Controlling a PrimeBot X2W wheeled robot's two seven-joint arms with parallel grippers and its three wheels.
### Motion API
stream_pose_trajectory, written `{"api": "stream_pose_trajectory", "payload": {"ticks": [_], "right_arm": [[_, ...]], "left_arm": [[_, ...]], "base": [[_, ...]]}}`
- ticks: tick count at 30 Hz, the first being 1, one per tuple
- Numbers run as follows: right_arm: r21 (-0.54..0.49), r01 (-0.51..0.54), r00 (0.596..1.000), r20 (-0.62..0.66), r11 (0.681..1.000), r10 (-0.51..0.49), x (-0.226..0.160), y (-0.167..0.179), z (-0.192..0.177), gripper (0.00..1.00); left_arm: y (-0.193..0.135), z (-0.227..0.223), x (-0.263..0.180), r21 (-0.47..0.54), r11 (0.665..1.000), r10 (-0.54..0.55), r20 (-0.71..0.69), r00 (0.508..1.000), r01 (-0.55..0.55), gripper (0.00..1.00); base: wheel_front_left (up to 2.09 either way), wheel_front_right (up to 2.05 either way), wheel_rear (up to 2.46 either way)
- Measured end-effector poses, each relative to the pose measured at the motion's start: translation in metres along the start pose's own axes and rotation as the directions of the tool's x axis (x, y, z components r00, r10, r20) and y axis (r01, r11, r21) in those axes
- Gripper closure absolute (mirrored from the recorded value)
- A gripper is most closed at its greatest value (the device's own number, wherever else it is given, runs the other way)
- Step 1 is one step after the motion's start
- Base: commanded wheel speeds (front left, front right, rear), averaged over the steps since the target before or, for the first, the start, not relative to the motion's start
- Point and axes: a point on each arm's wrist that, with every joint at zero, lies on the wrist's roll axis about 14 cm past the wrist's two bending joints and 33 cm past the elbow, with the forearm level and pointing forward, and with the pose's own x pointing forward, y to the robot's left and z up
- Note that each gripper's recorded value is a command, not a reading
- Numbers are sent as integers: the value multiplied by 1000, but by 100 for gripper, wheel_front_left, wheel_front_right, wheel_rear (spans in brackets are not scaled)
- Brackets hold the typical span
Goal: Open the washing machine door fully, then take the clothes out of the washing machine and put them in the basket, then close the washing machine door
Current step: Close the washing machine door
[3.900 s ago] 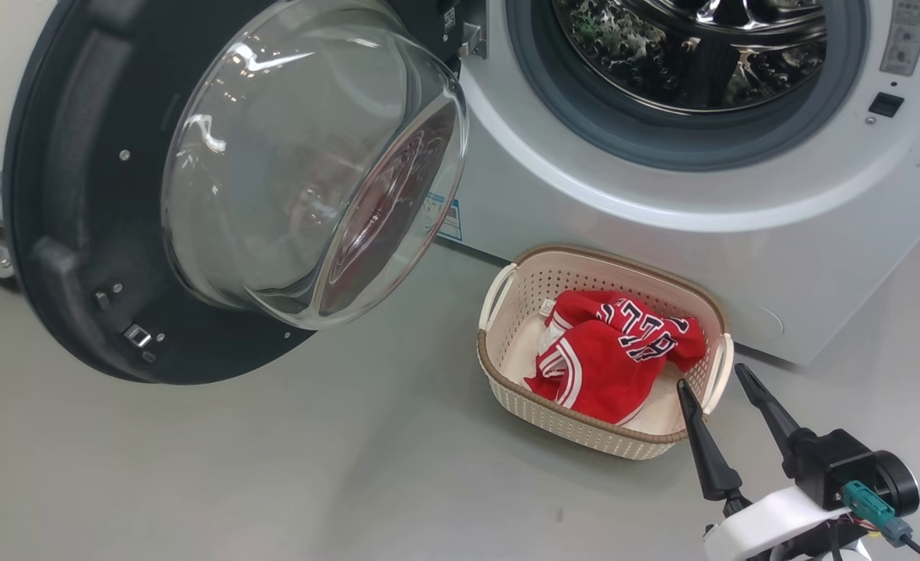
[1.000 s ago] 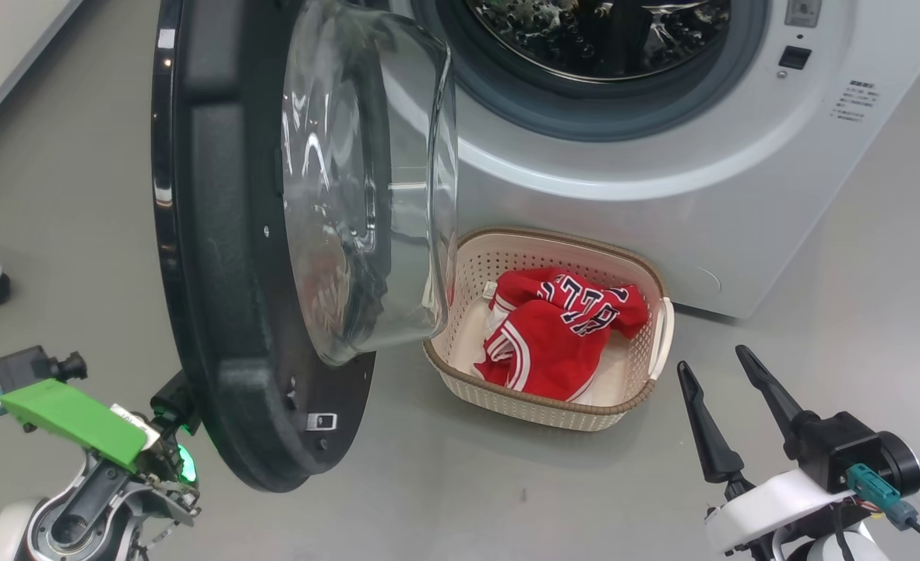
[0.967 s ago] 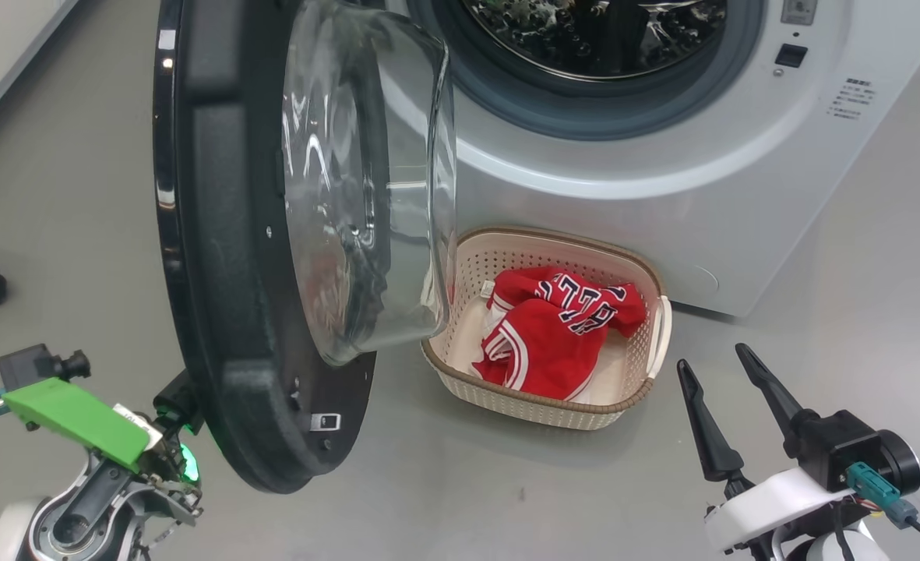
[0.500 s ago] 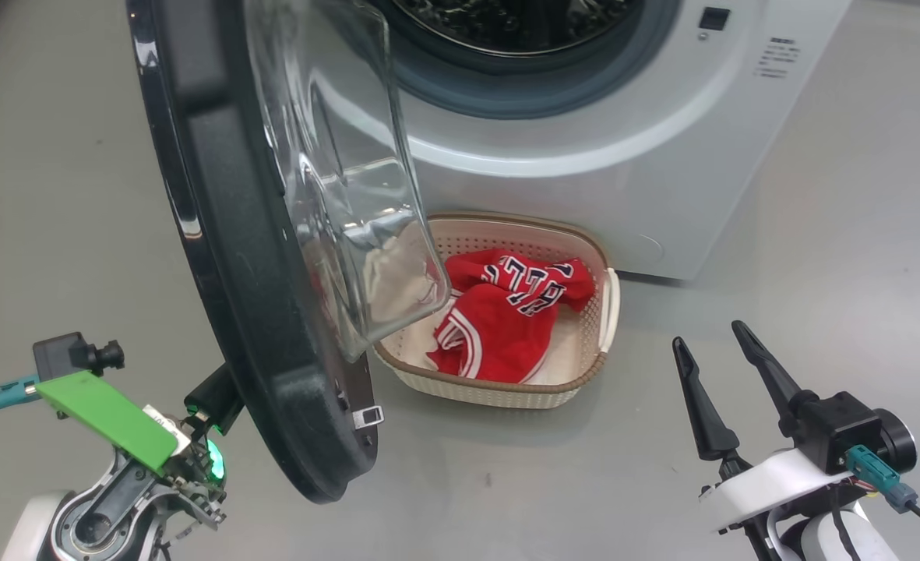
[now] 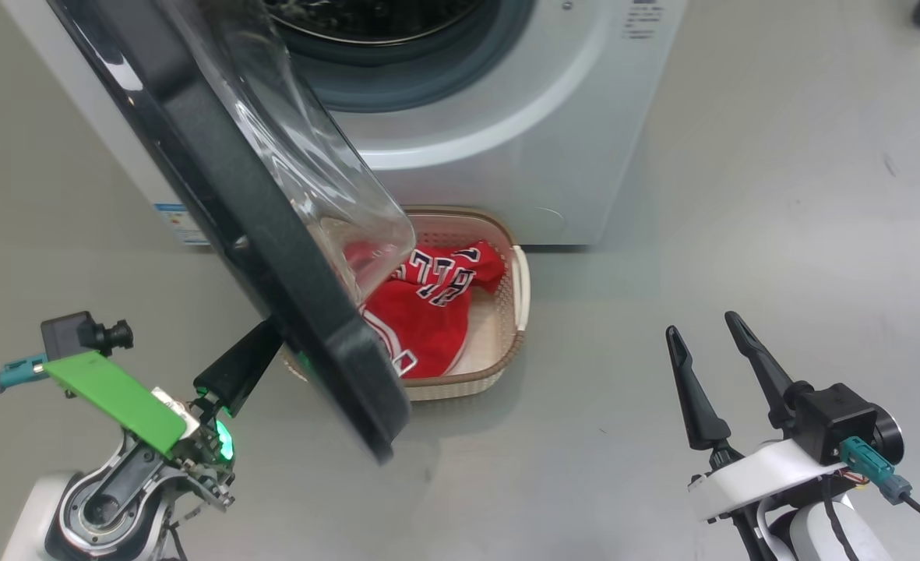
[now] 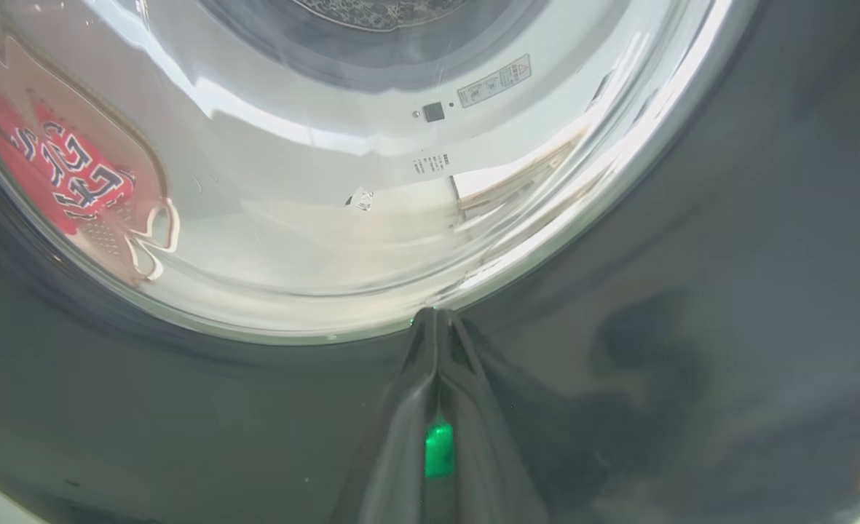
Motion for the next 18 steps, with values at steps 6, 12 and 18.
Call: {"api": "stream_pose_trajectory", "payload": {"ticks": [6, 12, 18], "right_arm": [[7, 78, 997, 16, 997, -78, -10, -22, 4, 0], [18, 158, 987, 24, 987, -158, -23, -43, 5, 0], [20, 236, 971, 22, 971, -237, -40, -63, 4, 0]], "left_arm": [[3, -14, 31, -29, 999, -21, -75, 997, 19, 100], [8, -20, 58, -45, 999, -31, -116, 993, 26, 100], [14, -30, 82, -67, 997, -36, -163, 986, 25, 100]], "base": [[0, 0, 0], [0, 0, 0], [0, 0, 0]]}}
